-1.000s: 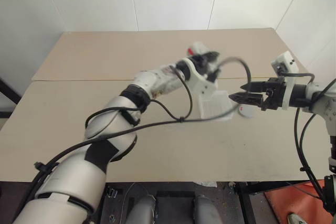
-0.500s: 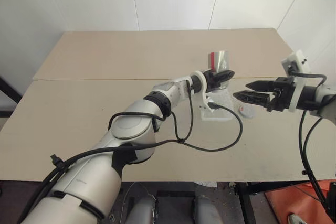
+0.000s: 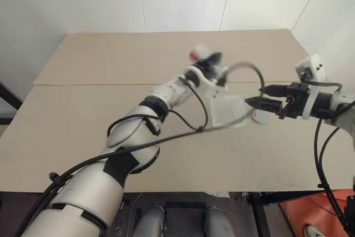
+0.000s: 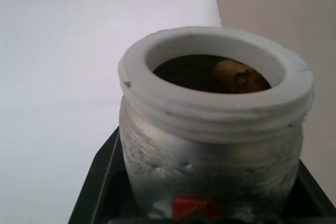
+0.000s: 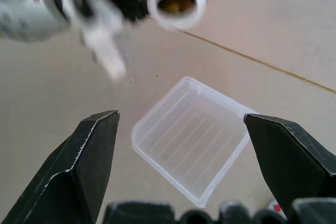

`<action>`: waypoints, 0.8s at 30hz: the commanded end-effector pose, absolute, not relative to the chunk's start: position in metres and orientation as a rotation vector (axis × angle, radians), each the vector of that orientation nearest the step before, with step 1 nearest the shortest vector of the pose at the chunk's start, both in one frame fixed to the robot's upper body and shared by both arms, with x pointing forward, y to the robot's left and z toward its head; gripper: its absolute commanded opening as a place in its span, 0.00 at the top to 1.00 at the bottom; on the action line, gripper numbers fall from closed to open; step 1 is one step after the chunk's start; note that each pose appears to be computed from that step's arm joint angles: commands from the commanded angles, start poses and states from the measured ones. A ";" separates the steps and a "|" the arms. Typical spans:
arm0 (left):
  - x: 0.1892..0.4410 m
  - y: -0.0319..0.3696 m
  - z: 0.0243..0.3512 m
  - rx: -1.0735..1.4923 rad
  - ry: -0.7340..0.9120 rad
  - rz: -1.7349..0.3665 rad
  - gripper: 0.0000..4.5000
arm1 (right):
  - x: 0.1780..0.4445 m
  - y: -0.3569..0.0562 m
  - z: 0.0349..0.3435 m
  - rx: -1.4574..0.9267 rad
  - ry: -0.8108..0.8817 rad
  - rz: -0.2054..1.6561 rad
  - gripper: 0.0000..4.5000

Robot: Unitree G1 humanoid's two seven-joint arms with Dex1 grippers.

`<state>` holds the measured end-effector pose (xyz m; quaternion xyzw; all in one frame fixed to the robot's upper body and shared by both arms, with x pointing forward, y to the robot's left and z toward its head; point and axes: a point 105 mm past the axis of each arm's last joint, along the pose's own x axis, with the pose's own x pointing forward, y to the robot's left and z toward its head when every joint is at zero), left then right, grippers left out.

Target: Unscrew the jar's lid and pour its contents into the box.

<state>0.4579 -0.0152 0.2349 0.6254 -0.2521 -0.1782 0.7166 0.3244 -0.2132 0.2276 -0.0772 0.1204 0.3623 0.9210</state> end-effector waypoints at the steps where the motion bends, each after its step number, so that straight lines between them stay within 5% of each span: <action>1: 0.462 -0.002 0.247 0.913 -0.396 -0.468 0.56 | 0.325 -0.212 0.239 -0.244 0.167 0.727 0.01; 8: 0.470 0.059 0.224 0.379 -0.177 -0.411 0.56 | 0.315 -0.232 0.214 -0.447 0.166 0.710 0.01; 14: 0.454 0.086 0.202 0.210 -0.088 -0.439 0.56 | 0.307 -0.261 0.209 -0.490 0.201 0.713 0.01; 20: 0.444 0.055 0.212 0.345 -0.179 -0.531 0.56 | 0.299 -0.262 0.215 -0.488 0.210 0.754 0.01; 24: 0.446 0.012 0.243 0.856 -0.429 -0.499 0.56 | 0.297 -0.257 0.222 -0.493 0.212 0.757 0.01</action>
